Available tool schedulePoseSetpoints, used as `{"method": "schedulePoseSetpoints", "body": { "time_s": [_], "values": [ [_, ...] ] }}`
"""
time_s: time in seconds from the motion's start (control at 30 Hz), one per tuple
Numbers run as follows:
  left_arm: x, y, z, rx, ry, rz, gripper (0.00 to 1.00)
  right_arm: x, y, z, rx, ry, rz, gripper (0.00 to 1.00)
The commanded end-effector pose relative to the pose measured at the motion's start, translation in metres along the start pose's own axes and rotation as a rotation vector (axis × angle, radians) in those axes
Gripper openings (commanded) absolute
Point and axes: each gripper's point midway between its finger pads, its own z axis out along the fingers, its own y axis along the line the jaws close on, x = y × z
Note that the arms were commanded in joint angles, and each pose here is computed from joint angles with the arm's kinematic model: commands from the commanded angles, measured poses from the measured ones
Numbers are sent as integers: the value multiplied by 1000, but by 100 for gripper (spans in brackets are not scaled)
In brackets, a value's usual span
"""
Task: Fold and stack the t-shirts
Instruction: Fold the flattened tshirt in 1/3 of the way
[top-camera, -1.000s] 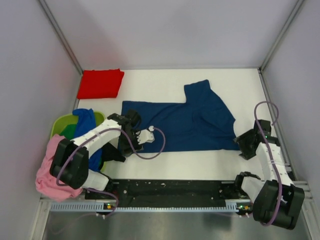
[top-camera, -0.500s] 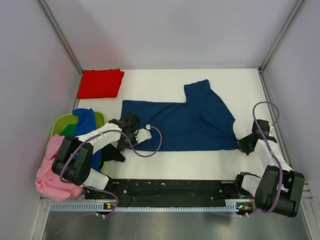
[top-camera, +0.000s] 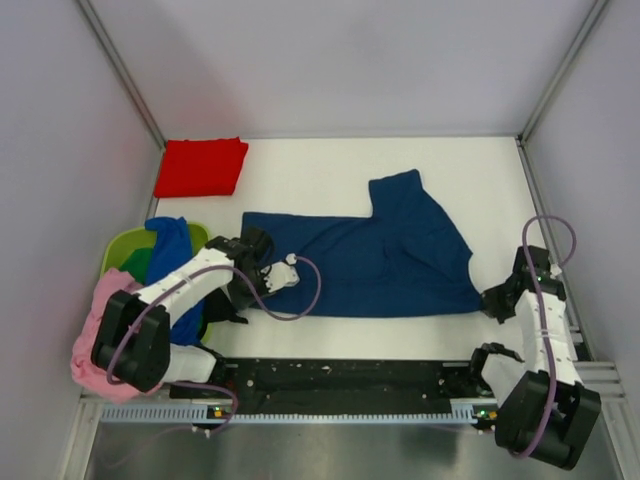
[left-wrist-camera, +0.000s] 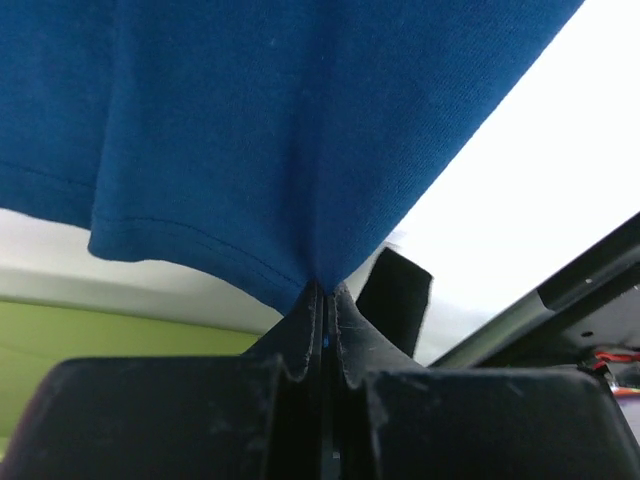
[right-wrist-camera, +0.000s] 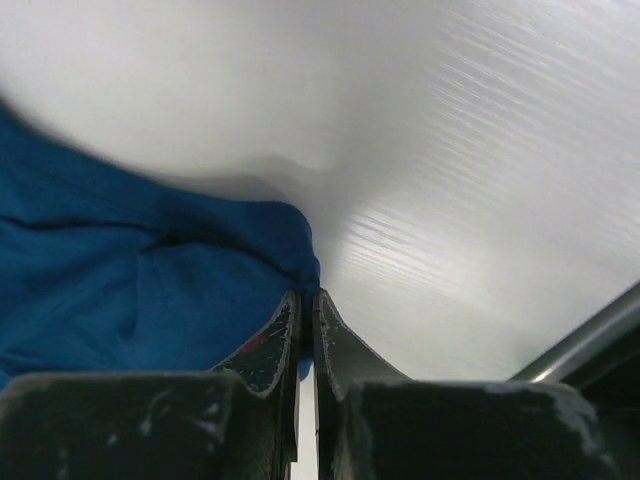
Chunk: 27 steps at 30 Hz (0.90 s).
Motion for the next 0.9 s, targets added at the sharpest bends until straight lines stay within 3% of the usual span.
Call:
{"method": "schedulePoseSetpoints", "body": {
  "time_s": [0.0, 0.03, 0.07, 0.13, 0.17, 0.2, 0.23, 0.3, 0.37, 0.43, 0.5, 0.63, 0.77, 0.87],
  "values": [
    [25, -22, 1, 103, 102, 10, 0, 8, -31, -2, 150, 15, 101, 1],
    [28, -24, 2, 110, 114, 11, 0, 5, -32, -4, 158, 3, 115, 4],
    [29, -24, 2, 114, 121, 12, 5, 1, -31, -7, 162, -15, 125, 14],
    [28, -25, 1, 130, 127, 14, 35, -15, -25, -15, 150, -71, 108, 49],
    [22, -22, -3, 129, 114, 18, 44, -24, -19, -19, 137, -103, 94, 61],
    [15, -19, -6, 131, 95, 24, 47, -36, -10, -26, 107, -138, 75, 69],
    [7, -15, -11, 124, 71, 27, 49, -46, 5, -33, 50, -162, 36, 71],
    [-18, -3, -25, 119, 1, 31, 51, -65, 55, -51, -170, -208, -89, 70],
    [-55, 9, -44, 119, -107, 14, 50, -67, 116, -71, -452, -245, -273, 62],
    [-98, 19, -64, 147, -236, -5, 46, -55, 156, -84, -584, -262, -434, 58],
    [-147, 29, -84, 180, -381, -20, 40, -32, 188, -79, -604, -244, -649, 57],
    [-229, 37, -94, 284, -576, -94, 38, 4, 215, -43, -541, -95, -922, 40],
    [-287, 30, -75, 416, -585, -211, 36, 28, 231, -14, -570, 58, -1003, 34],
    [-322, 17, -60, 465, -599, -241, 36, 35, 230, 13, -504, 84, -1064, 36]
  ]
}}
